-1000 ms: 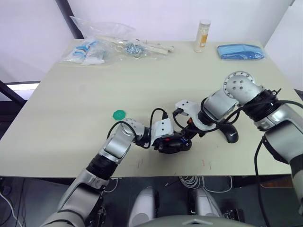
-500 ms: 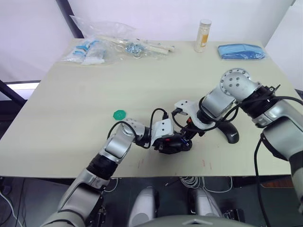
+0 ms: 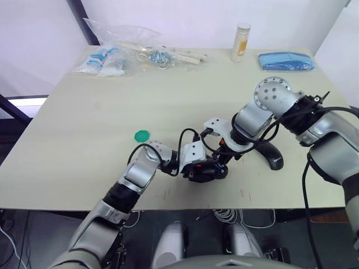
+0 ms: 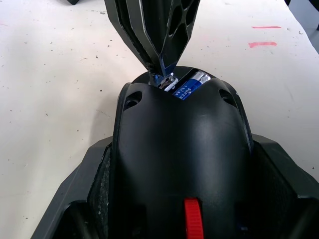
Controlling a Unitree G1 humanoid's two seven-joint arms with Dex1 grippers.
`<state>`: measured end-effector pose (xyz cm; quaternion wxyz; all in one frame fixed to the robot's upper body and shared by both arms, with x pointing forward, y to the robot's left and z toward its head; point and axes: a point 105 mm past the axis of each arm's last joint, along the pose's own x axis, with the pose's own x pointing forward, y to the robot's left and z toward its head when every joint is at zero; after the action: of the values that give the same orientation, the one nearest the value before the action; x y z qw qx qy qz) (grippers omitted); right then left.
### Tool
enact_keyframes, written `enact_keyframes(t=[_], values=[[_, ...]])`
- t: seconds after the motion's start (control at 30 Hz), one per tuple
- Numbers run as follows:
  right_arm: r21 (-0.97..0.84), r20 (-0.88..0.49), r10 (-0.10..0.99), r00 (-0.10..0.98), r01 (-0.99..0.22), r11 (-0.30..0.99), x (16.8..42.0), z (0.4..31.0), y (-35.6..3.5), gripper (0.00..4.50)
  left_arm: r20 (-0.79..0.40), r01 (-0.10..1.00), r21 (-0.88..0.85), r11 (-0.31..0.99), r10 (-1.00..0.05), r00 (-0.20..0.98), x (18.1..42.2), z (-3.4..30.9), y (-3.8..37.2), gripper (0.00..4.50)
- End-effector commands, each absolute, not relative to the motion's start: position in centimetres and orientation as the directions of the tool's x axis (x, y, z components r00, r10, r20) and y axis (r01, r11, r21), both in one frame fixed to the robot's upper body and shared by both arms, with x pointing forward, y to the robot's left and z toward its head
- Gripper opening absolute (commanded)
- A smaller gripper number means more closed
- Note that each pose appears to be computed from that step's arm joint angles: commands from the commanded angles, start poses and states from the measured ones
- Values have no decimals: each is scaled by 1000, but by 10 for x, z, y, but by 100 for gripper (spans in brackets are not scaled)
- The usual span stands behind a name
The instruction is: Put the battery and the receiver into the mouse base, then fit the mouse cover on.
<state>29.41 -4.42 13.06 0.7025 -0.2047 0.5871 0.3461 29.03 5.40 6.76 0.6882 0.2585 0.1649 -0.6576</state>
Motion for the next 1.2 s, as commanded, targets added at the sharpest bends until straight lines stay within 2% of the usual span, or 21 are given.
enact_keyframes(t=[0.03,0.9,1.2], values=[[121,-962,262,73,-746,654,292,140,-41,0,-646,999,31,-10,-764,12,277,33,56,293],[127,-973,229,37,-742,659,287,130,-51,0,-644,1000,26,-9,-765,10,274,35,56,293],[114,-971,233,59,-741,662,291,130,-44,0,-645,1000,24,-12,-765,7,273,35,55,293]])
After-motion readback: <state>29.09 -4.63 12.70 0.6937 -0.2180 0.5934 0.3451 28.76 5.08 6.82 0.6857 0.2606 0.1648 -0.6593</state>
